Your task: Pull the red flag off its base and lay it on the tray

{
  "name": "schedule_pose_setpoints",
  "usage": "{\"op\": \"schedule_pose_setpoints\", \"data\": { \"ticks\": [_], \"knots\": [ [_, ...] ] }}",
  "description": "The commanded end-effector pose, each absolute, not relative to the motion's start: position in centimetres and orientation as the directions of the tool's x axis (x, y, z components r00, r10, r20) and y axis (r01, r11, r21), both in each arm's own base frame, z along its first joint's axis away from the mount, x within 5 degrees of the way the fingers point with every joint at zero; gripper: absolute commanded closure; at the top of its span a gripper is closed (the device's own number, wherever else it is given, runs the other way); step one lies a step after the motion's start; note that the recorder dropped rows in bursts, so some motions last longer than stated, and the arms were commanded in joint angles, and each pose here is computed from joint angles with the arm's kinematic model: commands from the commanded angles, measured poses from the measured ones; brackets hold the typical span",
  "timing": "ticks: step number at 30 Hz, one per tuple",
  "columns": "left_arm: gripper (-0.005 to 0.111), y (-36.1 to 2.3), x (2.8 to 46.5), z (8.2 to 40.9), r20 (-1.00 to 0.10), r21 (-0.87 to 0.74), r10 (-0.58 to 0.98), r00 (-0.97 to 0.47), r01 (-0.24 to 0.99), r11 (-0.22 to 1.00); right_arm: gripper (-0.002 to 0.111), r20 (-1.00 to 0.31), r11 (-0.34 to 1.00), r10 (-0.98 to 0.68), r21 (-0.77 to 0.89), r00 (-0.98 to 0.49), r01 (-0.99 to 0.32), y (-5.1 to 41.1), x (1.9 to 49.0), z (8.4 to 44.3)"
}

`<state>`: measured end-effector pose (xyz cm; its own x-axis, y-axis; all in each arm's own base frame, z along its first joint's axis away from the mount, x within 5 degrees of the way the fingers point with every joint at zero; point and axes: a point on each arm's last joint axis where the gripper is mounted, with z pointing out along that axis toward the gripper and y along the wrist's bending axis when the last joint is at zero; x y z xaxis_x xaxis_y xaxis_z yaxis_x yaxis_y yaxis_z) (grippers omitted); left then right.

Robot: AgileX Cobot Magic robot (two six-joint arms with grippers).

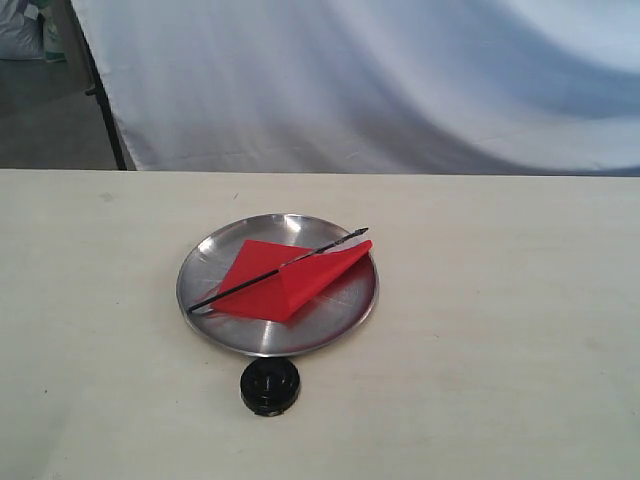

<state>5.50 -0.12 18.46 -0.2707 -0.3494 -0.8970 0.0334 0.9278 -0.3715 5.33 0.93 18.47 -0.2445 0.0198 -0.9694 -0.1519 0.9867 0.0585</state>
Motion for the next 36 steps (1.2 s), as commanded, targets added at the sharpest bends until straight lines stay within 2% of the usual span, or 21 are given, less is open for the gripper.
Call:
{"op": "schedule_pose_setpoints", "data": {
  "ticks": [1, 5, 8, 14, 29, 36],
  "knots": [
    [0.107, -0.4, 5.4, 18.3, -0.896, -0.374, -0.344, -0.282, 0.062, 0.925, 0.109, -0.972, 0.986, 0.021, 0.059, -0.236, -0.153, 0.9, 5.3, 18.4],
    [0.107, -1.9, 5.2, 18.9, -0.956, -0.232, -0.165, -0.241, 0.281, 0.931, 0.109, -0.972, 0.986, 0.021, 0.059, -0.236, -0.153, 0.9, 5.3, 18.4],
    [0.107, -2.3, 5.0, 19.0, -0.965, -0.202, -0.127, -0.229, 0.341, 0.918, 0.109, -0.972, 0.986, 0.021, 0.059, -0.236, -0.153, 0.9, 5.3, 18.4],
    [0.107, -2.4, 4.9, 18.6, -0.964, -0.158, -0.066, -0.259, 0.351, 0.923, 0.109, -0.972, 0.986, 0.021, 0.059, -0.236, -0.153, 0.9, 5.3, 18.4],
    [0.107, -2.3, 4.9, 18.3, -0.961, -0.123, -0.023, -0.276, 0.351, 0.928, 0.109, -0.972, 0.986, 0.021, 0.059, -0.236, -0.153, 0.9, 5.3, 18.4],
    [0.107, -1.5, 5.1, 18.2, -0.962, -0.107, -0.048, -0.269, 0.211, 0.972, 0.109, -0.972, 0.986, 0.021, 0.059, -0.236, -0.153, 0.9, 5.3, 18.4]
  ]
}}
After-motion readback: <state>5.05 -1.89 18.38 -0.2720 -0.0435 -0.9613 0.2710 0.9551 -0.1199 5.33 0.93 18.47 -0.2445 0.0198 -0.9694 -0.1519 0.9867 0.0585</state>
